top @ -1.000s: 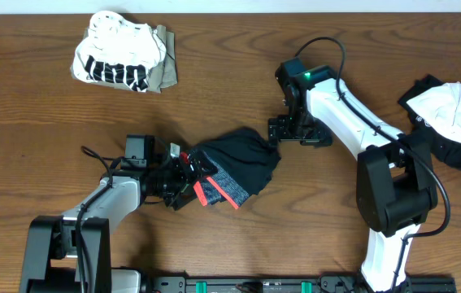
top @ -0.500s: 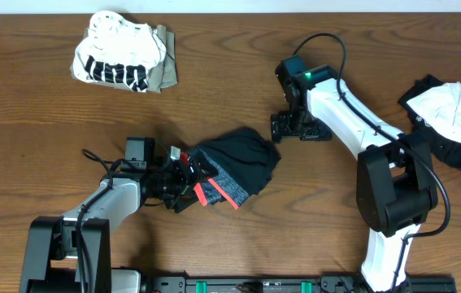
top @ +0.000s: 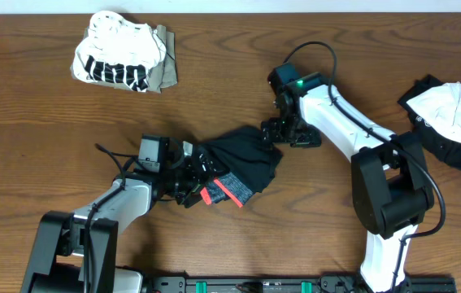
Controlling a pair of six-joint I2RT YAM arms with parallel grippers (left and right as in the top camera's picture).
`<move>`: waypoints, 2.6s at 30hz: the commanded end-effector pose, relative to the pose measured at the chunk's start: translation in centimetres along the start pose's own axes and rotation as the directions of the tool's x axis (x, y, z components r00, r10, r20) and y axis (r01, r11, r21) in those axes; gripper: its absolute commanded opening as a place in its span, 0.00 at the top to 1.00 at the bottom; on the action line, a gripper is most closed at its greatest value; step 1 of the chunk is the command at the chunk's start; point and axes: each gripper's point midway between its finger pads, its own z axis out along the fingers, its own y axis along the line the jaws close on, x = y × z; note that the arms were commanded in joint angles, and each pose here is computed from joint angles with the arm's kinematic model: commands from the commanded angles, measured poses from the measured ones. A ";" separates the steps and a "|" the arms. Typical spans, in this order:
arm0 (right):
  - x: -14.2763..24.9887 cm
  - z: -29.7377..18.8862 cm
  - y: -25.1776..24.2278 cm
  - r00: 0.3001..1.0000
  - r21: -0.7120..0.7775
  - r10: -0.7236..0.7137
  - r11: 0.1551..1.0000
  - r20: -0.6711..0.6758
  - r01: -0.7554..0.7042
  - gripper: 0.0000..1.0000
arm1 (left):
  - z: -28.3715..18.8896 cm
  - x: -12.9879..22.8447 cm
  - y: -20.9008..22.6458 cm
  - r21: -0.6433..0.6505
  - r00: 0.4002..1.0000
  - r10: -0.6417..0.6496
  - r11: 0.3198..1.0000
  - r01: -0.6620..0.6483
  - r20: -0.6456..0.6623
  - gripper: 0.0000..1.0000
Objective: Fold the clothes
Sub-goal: 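Carry the leggings with the left gripper to the top-left clothes stack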
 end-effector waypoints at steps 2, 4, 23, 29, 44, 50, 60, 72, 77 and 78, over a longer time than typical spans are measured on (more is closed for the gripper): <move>1.0 0.0 2.0 0.998 -0.030 -0.053 0.998 -0.014 0.053 0.08 | 1.1 -0.3 6.9 -0.243 0.992 -0.069 0.966 0.092 0.104 0.08; 1.3 0.1 2.6 0.998 -0.031 -0.068 0.997 -0.015 0.067 0.08 | 1.1 -0.5 6.7 -0.234 0.992 -0.059 0.969 0.083 0.110 0.09; 2.3 0.3 4.1 0.994 0.010 -0.105 0.994 -0.008 0.105 0.09 | 1.2 -1.2 6.0 -0.208 0.991 -0.029 0.977 0.055 0.129 0.57; 2.2 0.3 3.5 0.995 0.047 -0.104 0.993 -0.003 0.104 0.09 | 1.2 -1.6 5.8 -0.206 0.989 -0.016 0.977 0.046 0.144 0.94; 2.0 -0.3 -2.0 0.997 0.114 0.050 0.993 -0.055 -0.044 0.12 | -0.8 -6.5 -3.1 -0.100 0.939 0.224 0.974 -0.205 0.260 0.94; 1.7 -0.7 -6.3 0.981 0.127 0.174 0.979 -0.090 -0.162 0.13 | -3.3 -9.8 -11.0 -0.025 0.875 0.313 0.945 -0.327 0.369 0.94; 1.5 -0.9 -8.5 0.972 0.125 0.212 0.972 -0.099 -0.199 0.13 | -10.5 -15.6 -20.6 -0.043 0.688 0.348 0.907 -0.419 0.637 0.94; 1.9 -1.0 -8.5 0.971 0.131 0.212 0.972 -0.113 -0.196 0.13 | -19.6 -21.9 -22.3 -0.072 0.428 0.239 0.926 -0.370 0.872 0.94; 2.3 -1.0 -8.4 0.970 0.137 0.207 0.972 -0.127 -0.190 0.13 | -22.4 -25.0 -22.4 -0.023 0.333 0.149 0.935 -0.354 0.931 0.94; 2.4 -1.0 -8.4 0.970 0.139 0.207 0.972 -0.131 -0.189 0.13 | -22.9 -25.9 -22.3 -0.005 0.326 0.125 0.938 -0.346 0.937 0.94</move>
